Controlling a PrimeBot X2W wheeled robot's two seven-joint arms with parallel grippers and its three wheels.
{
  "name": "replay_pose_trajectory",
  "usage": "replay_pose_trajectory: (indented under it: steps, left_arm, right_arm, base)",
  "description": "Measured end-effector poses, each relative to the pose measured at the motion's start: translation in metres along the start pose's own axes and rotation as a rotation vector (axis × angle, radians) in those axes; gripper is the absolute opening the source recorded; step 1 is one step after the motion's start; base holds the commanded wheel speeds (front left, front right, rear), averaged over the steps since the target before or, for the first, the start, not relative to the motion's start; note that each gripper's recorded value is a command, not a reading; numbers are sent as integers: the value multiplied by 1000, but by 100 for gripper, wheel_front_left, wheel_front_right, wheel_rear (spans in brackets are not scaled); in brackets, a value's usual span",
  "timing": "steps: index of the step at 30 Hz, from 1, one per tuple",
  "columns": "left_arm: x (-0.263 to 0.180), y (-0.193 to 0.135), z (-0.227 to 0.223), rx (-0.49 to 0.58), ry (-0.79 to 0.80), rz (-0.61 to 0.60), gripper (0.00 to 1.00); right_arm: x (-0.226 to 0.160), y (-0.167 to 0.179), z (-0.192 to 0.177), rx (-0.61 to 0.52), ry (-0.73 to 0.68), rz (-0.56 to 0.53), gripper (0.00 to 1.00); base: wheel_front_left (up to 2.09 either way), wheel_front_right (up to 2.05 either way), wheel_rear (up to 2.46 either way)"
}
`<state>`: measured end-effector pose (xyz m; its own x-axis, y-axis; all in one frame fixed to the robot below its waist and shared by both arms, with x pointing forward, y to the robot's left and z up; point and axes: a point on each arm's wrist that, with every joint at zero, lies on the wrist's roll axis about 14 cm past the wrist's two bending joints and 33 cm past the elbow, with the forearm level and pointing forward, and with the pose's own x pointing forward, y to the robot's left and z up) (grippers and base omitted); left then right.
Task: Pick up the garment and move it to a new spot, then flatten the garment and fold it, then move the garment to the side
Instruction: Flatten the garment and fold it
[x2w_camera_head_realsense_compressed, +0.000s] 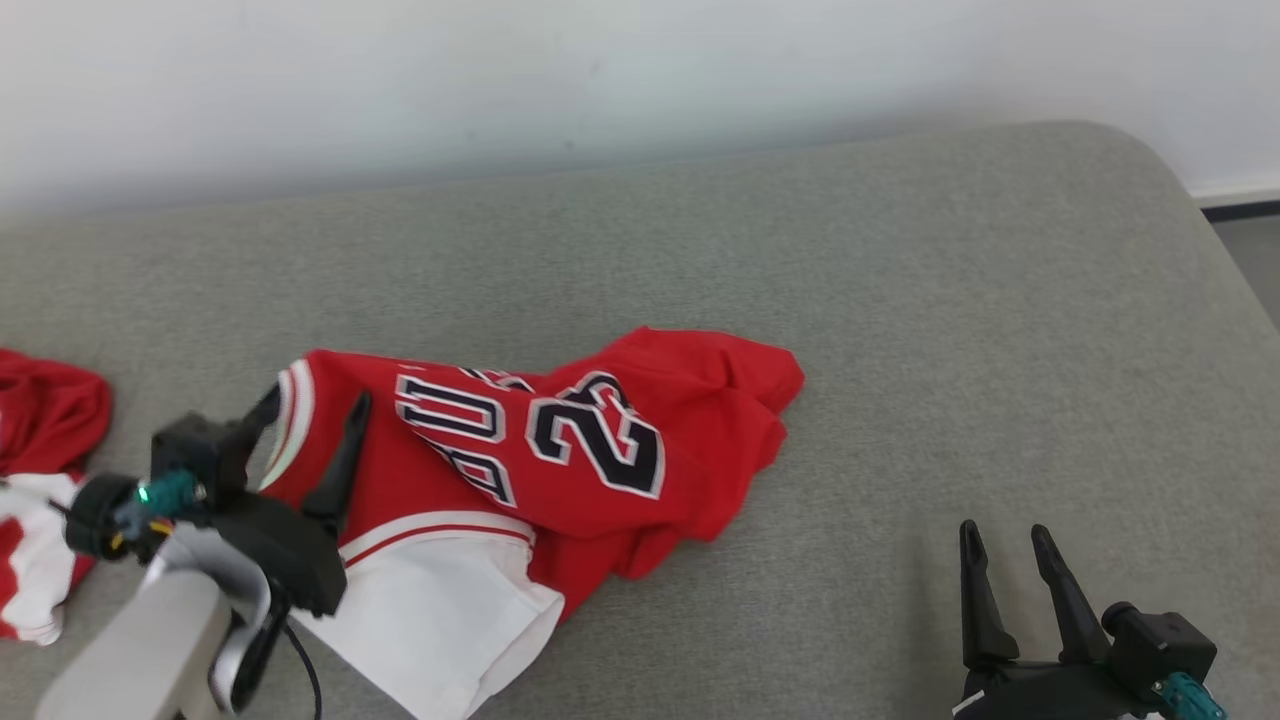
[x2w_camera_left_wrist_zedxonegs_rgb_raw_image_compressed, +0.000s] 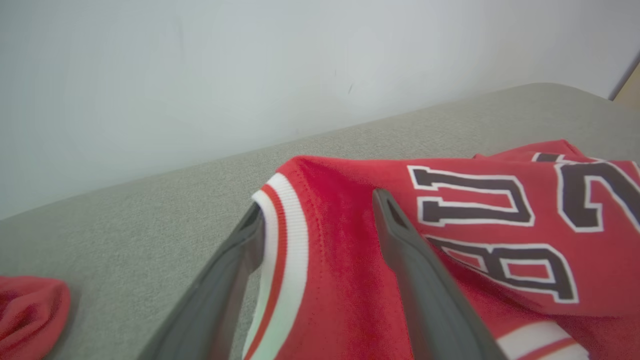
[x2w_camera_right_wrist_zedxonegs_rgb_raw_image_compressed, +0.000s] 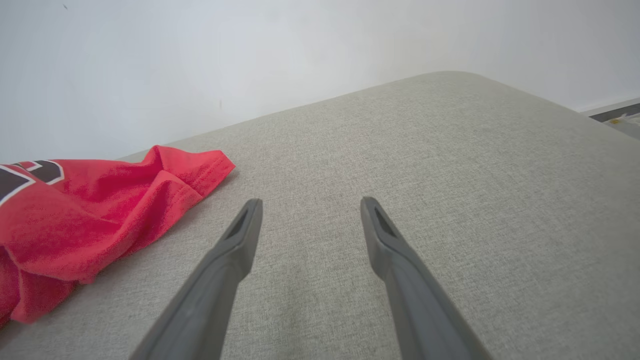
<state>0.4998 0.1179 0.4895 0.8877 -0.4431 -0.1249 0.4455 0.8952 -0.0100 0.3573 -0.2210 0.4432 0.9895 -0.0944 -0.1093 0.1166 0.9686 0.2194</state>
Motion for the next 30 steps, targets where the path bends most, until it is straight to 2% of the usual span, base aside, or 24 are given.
replay_pose_trajectory:
  steps: [9, 14, 18, 30]
  left_arm:
    - [-59, 7, -5, -13, -53, 145, 100]
    - [-89, 4, 7, -55, -127, 213, 100]
    - [-109, -4, -1, -110, -135, 259, 100]
    - [-125, -58, -70, -291, 26, 217, 100]
  right_arm:
    - [2, 20, 0, -14, -2, 65, 100]
    - [2, 29, 1, -14, -5, 94, 100]
    - [2, 39, 1, -14, -7, 122, 100]
    - [0, 39, -5, -19, 11, 126, 100]
  base:
    - [0, 0, 0]
    - [0, 0, 0]
    - [0, 0, 0]
    - [0, 0, 0]
